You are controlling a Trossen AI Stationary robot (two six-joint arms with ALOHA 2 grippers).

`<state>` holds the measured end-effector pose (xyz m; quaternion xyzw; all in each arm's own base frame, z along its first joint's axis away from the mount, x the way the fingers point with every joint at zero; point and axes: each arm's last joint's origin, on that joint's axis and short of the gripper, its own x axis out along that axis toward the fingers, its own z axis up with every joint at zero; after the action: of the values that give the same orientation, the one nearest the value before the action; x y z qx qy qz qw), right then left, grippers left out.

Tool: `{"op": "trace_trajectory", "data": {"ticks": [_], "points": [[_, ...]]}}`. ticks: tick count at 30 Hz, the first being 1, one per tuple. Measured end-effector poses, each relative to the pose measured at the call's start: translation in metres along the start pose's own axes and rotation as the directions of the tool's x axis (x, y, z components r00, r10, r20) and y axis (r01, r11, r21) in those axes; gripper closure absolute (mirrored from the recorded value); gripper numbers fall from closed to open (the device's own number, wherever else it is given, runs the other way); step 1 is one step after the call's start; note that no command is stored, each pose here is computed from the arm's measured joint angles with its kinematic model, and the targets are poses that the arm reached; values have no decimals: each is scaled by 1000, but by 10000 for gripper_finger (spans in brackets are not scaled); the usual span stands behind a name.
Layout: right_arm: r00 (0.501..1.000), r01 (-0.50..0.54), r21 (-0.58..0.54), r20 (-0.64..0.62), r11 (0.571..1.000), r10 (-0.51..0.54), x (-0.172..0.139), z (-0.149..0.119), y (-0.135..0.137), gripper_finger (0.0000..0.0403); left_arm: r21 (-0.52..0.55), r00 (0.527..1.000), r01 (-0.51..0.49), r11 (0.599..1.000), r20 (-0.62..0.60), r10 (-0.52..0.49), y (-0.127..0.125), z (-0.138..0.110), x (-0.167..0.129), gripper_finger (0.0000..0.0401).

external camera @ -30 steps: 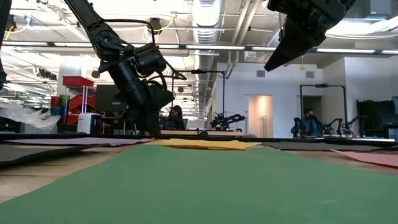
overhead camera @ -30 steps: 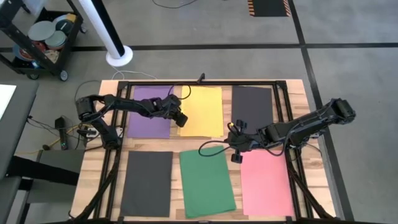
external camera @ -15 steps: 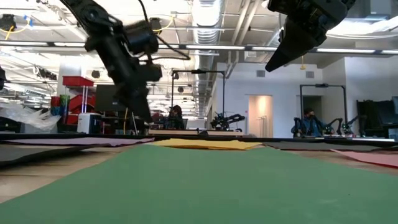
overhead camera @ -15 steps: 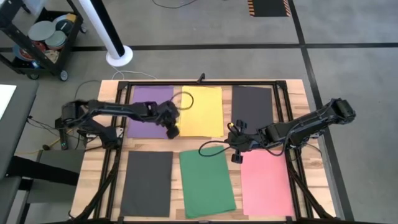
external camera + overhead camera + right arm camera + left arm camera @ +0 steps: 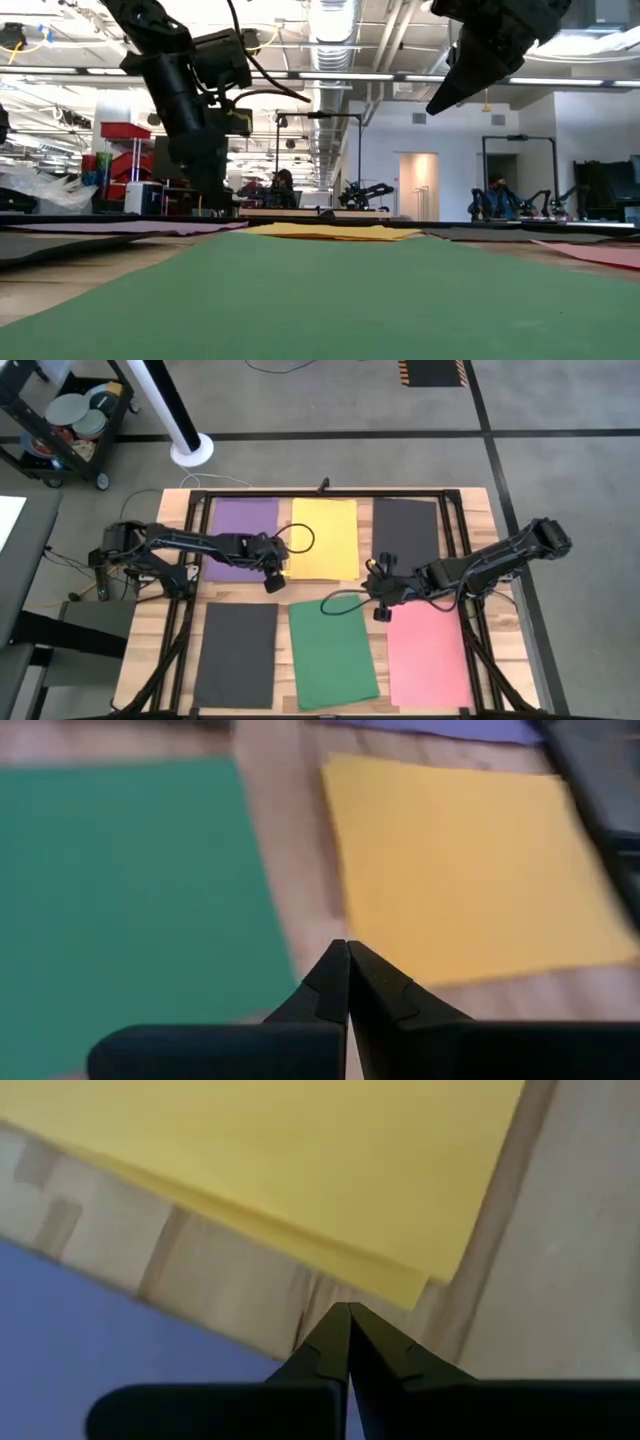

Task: Organize paper
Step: Stack the black paper on top of the black paper

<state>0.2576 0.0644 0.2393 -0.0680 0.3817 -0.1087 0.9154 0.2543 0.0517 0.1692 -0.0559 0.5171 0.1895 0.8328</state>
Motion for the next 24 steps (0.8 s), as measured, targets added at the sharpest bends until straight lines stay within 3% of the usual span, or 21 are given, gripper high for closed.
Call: {"op": "trace_trajectory", "data": {"ticks": [4,7,13,17,21,24], "points": [[995,78,-24,-63,997,-79,9,-23,-2,403,-23,995,32,999,92,-30,-6,7,-5,401],[995,73,48,-75,996,-70,21,-43,-3,403,1,966,150,989,212,-147,-15,13,-5,401],[1000,-1,143,15,990,-1,38,-74,0,403,60,816,409,911,424,-394,-25,20,-5,401],[996,87,120,-36,989,-84,40,-82,-6,403,133,740,469,873,480,-471,-32,17,-6,401],[987,142,47,-76,989,-138,41,-86,-11,394,122,772,446,887,448,-450,-31,7,1,401],[984,159,14,-88,987,-157,43,-86,-15,365,110,788,430,896,438,-432,-30,3,3,401]]}}
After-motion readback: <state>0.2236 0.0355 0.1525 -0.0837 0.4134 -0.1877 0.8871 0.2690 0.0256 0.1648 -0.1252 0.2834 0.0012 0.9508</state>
